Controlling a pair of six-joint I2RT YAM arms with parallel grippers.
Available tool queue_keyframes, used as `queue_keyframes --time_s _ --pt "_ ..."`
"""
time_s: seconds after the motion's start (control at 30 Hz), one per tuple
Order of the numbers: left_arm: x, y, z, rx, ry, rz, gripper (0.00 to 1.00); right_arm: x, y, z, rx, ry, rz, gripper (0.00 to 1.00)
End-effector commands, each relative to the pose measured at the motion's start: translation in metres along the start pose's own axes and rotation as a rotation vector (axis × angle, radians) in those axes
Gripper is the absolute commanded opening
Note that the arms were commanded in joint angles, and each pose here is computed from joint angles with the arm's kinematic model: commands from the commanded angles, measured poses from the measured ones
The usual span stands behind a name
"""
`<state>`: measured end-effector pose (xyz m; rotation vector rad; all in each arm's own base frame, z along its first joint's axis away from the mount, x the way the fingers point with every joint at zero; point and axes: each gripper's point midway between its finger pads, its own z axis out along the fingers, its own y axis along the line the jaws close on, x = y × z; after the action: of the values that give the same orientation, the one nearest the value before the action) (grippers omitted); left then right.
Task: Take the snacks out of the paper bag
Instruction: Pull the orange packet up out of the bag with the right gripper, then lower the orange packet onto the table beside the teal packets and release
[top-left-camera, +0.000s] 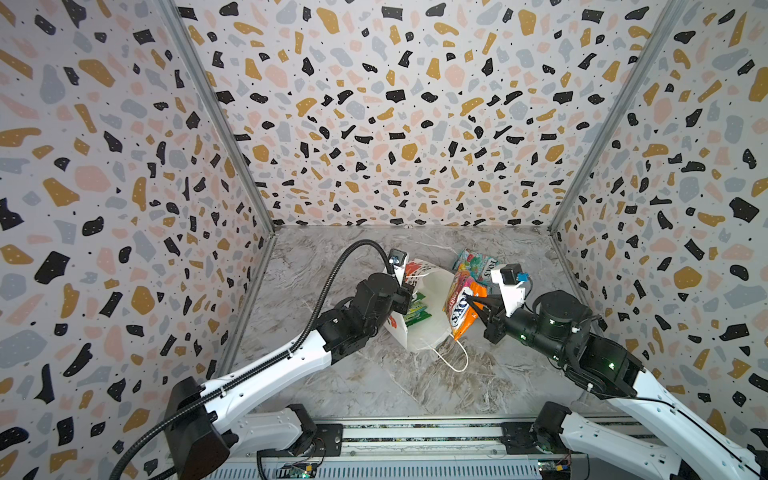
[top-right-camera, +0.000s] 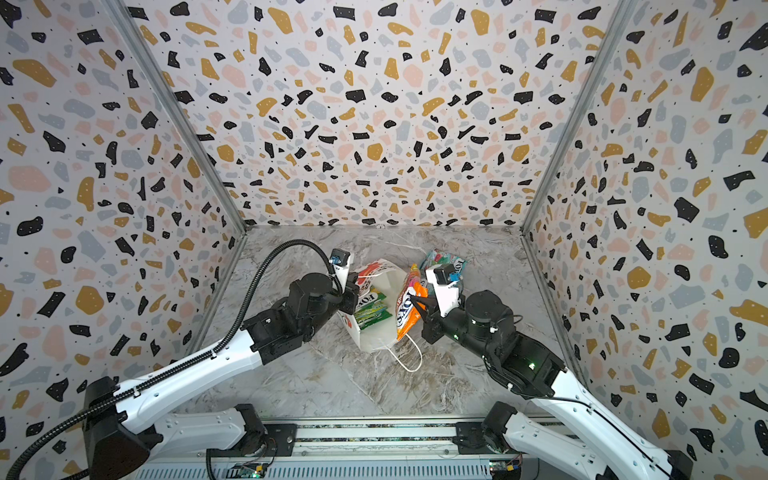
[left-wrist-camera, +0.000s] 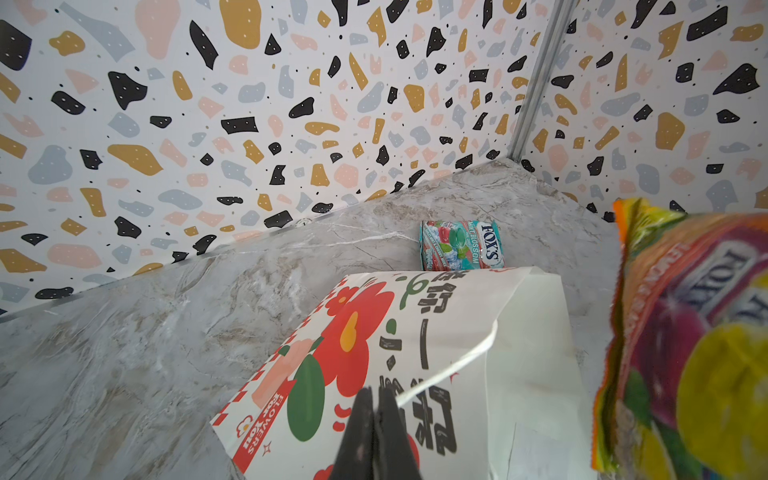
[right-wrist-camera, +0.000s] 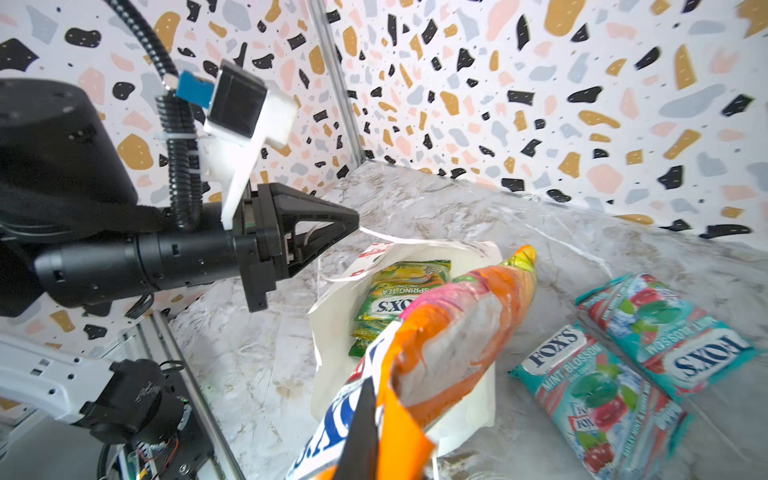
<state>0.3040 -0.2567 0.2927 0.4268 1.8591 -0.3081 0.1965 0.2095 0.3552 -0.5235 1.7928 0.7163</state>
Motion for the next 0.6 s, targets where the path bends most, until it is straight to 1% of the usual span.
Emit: queue_keyframes --time_s 0.0,0.2,0.37,0.43,0.57 --pt "-0.010 0.003 0.000 -0.022 -0.023 -0.011 0.00 -0.031 -0.019 -0.025 0.124 -0.104 -0.005 0.00" --pt "-0.010 0.003 0.000 -0.022 -0.023 -0.009 0.00 -0.027 -0.058 -0.045 0.341 -0.124 0.013 0.00" --pt "-0.011 0.002 0.000 -0.019 -0.023 -0.010 0.00 -0.010 -0.090 -0.052 0.521 -0.060 0.022 0.00" --pt "-0.011 0.002 -0.001 -0.016 -0.023 -0.010 0.00 -0.002 -0.097 -0.049 0.542 -0.025 0.027 0.00" --pt "-0.011 0.001 -0.001 -0.014 -0.023 -0.011 0.00 0.017 -0.109 -0.035 0.536 0.053 0.052 0.00"
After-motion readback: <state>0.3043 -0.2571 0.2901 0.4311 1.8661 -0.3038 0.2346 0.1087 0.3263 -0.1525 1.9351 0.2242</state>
